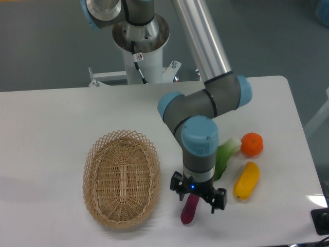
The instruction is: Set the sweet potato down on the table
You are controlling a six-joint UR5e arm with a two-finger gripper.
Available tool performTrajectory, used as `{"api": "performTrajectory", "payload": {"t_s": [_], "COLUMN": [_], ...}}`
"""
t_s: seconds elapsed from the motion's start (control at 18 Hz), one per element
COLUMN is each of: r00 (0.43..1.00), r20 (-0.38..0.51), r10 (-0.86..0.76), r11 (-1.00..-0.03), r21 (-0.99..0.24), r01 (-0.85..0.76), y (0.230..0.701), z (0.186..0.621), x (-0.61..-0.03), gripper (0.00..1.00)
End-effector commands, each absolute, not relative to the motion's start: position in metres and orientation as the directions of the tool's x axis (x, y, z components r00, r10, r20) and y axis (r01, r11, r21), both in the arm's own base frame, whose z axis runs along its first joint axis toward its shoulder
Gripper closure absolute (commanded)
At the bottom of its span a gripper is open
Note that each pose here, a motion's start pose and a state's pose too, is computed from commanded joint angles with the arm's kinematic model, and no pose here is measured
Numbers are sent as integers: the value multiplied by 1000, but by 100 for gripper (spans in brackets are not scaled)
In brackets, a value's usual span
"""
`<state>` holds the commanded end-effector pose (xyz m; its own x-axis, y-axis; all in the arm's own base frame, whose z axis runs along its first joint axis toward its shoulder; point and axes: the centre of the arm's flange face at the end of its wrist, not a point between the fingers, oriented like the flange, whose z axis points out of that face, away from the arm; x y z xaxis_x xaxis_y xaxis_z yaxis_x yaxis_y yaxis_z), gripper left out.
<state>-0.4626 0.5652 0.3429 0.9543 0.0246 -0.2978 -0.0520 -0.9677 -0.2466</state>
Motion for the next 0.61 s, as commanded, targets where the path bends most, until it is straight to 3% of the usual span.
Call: {"api": "performTrajectory", "payload": {"t_s": [0.28,0.44,0.61], "r00": [914,916,911], "r20": [-407,-401,-389], "r10": [-11,-9,-140], "r11": [-978,-984,-981], "r21": [-185,-157,-72], "r01": [-95,-78,-182], "y": [508,469,425], "z": [394,412,431], "x": [-507,-524,-543], "gripper": [0,0,0]}}
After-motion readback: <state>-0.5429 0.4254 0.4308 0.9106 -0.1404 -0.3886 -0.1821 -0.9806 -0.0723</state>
